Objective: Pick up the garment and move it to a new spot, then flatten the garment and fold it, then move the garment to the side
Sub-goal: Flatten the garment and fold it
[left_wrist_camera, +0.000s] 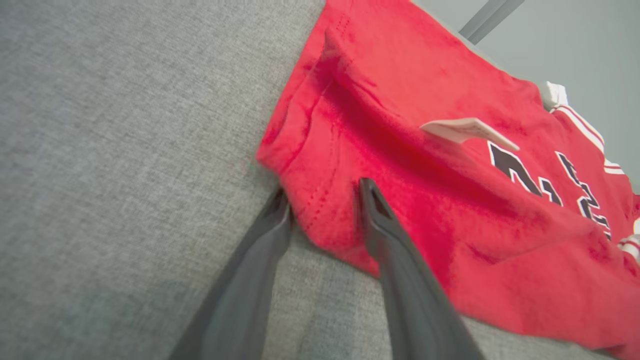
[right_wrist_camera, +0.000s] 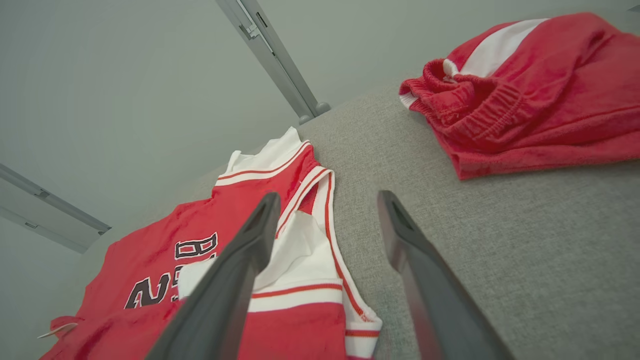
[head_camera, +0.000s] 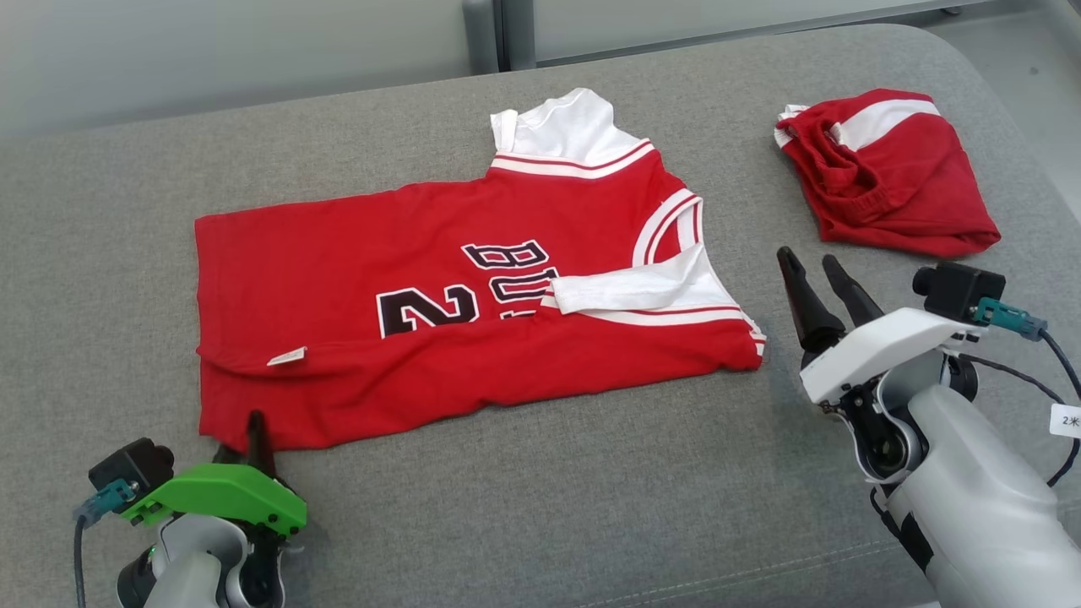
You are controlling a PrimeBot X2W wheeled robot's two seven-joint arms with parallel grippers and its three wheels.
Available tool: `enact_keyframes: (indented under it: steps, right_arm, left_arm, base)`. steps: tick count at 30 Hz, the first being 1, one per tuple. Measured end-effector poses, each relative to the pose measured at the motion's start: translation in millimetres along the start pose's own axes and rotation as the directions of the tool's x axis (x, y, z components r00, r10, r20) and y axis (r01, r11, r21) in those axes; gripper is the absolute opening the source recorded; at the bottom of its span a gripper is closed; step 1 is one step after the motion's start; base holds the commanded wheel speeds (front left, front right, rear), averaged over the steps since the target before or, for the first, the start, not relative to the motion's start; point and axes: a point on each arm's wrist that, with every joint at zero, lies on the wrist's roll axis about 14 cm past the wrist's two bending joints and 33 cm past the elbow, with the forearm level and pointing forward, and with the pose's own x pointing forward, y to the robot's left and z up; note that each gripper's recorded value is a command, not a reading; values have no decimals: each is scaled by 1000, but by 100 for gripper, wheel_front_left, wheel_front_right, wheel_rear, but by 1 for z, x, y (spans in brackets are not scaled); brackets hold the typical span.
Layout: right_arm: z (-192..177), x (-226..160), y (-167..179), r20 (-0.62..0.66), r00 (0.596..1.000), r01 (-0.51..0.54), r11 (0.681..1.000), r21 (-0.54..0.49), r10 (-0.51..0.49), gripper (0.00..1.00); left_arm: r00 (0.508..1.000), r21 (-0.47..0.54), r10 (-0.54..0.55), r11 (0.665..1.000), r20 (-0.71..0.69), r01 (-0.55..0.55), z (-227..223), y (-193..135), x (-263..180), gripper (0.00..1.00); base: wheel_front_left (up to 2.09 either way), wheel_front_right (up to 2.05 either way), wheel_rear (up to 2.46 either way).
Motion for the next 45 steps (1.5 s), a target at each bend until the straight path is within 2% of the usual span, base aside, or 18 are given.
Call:
enact_keyframes:
  steps: [11,23,24,25,26,27,28,35,45]
  right_arm:
    - [-60,-20,-7,-149,988,43,998,44,-36,100]
    - [-91,-15,0,-250,968,38,998,52,-24,100]
    - [-92,-13,1,-251,968,34,998,52,-20,56]
    - [-91,-11,3,-251,968,29,998,51,-15,56]
    - [-91,-9,5,-253,968,24,998,51,-10,40]
    - [-91,-8,7,-256,967,20,998,51,-6,15]
    - [-91,-7,8,-257,967,18,999,51,-4,0]
    - [-85,-3,13,-237,971,3,999,53,9,0]
    - [-63,-11,27,-141,989,-17,990,139,37,0]
  left_arm:
    - [996,-17,-29,999,83,31,19,-8,-1,0]
    - [995,-20,-35,999,94,37,19,-6,-3,0]
    - [995,-21,-33,999,94,35,19,-5,-4,0]
    - [995,-21,-33,999,95,35,19,-5,-4,0]
    - [995,-21,-33,999,96,35,19,-5,-4,0]
    - [994,-21,-33,999,99,36,20,-5,-4,0]
    - [994,-20,-34,999,104,37,20,-6,-4,0]
    - [991,-21,-51,998,121,54,25,-11,-5,0]
    - [983,-49,-65,996,171,74,34,-12,-20,0]
  base:
    - [0,0,0]
    - [0,0,0]
    - [0,0,0]
    - [0,0,0]
    - [0,0,0]
    - [0,0,0]
    - [0,0,0]
    - [0,0,0]
    - [0,0,0]
